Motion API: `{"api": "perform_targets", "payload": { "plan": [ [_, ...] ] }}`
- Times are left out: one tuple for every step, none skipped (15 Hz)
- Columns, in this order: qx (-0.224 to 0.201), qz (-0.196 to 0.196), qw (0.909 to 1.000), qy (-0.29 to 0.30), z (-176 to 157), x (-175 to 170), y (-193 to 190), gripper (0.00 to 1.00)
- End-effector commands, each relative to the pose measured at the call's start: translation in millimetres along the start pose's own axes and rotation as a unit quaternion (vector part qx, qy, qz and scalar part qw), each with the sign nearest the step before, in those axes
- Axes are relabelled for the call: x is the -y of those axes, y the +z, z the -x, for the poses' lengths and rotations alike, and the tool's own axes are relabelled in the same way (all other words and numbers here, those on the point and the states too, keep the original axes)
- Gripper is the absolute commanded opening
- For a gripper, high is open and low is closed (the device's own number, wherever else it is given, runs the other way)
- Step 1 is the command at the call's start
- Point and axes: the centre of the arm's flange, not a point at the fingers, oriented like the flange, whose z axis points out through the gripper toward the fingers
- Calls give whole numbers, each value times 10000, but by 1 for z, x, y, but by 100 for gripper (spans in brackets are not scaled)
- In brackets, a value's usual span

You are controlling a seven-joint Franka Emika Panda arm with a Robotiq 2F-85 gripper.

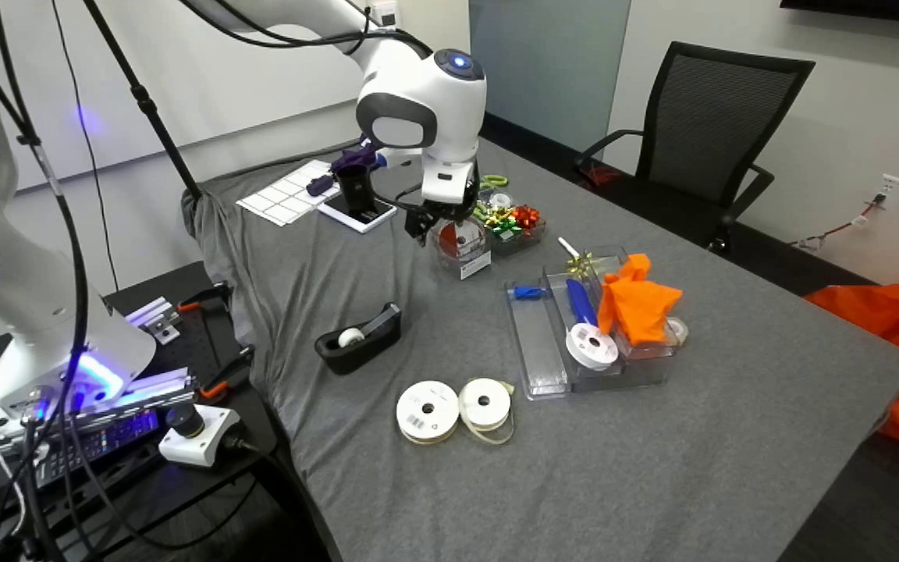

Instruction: Move the tray to the right

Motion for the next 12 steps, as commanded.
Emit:
{"api": "perform_targets", "payload": {
  "plan": [
    [81, 356, 9979, -529, 18, -40, -22, 100],
    [56, 484, 9964, -691, 21, -47, -25, 100],
    [45, 605, 9946, -840, 23, -53, -27, 100],
    [34, 713, 9924, -998, 25, -59, -30, 100],
    [14, 805, 9896, -1189, 26, -65, -31, 100],
    [10, 884, 9871, -1336, 26, -70, -32, 100],
    [-23, 923, 9844, -1496, 26, -74, -32, 100],
    [-47, 956, 9816, -1654, 25, -77, -32, 100],
    [-64, 983, 9787, -1802, 25, -80, -32, 100],
    [-88, 1004, 9760, -1931, 25, -83, -31, 100],
    [-104, 987, 9732, -2075, 25, -87, -31, 100],
    [-69, 980, 9791, -1781, 21, -68, -27, 100]
  ]
}}
